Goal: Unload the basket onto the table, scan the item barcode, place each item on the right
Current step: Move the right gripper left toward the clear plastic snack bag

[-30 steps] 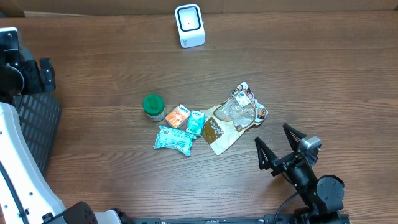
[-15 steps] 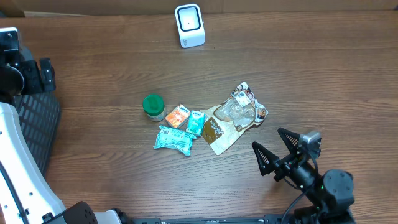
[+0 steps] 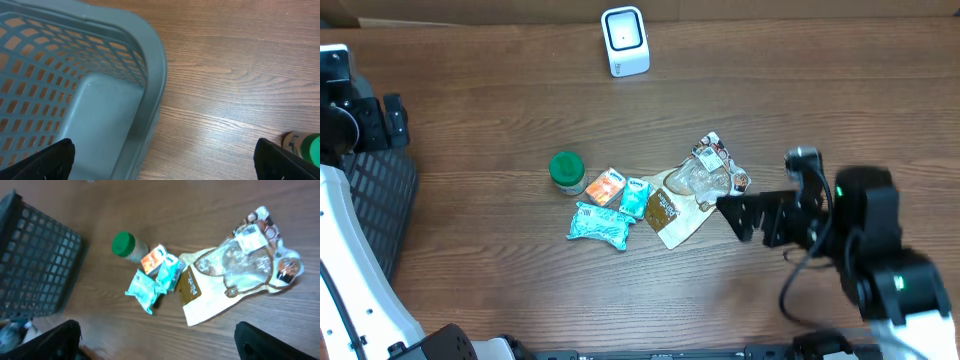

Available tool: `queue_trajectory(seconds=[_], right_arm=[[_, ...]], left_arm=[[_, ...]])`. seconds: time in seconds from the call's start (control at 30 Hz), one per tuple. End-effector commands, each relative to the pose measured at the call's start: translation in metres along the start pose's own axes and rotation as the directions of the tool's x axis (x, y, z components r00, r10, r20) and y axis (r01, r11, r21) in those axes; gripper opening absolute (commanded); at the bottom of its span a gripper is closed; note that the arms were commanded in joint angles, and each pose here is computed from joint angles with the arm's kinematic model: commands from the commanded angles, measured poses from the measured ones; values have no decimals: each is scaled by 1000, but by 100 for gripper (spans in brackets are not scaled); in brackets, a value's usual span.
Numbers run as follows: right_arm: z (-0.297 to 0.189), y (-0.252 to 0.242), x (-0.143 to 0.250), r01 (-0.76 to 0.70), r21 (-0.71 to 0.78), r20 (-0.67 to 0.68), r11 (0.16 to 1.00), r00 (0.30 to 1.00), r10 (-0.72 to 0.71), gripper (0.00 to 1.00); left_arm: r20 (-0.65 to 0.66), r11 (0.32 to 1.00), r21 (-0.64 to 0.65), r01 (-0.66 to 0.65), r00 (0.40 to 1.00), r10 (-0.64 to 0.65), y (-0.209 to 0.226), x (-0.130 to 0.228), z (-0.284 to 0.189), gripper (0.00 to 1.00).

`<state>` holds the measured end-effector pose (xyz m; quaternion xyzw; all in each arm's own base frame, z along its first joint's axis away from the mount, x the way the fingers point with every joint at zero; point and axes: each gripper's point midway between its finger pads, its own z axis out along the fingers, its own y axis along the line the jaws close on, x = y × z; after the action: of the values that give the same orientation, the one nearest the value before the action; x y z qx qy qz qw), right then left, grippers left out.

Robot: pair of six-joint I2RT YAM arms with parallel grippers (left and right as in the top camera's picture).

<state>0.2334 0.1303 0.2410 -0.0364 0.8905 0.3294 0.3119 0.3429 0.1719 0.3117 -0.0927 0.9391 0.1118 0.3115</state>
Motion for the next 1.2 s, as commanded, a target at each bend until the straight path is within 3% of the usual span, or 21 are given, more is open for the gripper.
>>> queue_trajectory(seconds=[0.0,0.17,0.3,0.47,0.77,0.9,1.17], right_arm=[[18,-1,-8,-49,-10,-70,999,996,48,100],[51,-27,15,-168,57,-234,984,956,177,100],[80,-55,41,-277,151,-345,949,885,313,89],[114,-83,59,-361,214,-373,908,829,418,79],[147,-140,84,-406,359,-383,840,757,529,75],[156,-156,82,-408,370,-360,835,765,534,74],[174,-161,48,-257,250,-303,933,895,328,82]], left_arm=[[2,1000,-3,-19,1000,19,2,-1,1,100],[2,1000,-3,-19,1000,19,2,-1,1,100],[2,1000,-3,-19,1000,19,2,-1,1,100],[2,1000,-3,-19,1000,19,2,-1,1,100],[2,1000,-3,-19,1000,19,2,-1,1,100],[2,1000,-3,-19,1000,19,2,-1,1,100],[2,1000,-3,-19,1000,19,2,-1,1,100]])
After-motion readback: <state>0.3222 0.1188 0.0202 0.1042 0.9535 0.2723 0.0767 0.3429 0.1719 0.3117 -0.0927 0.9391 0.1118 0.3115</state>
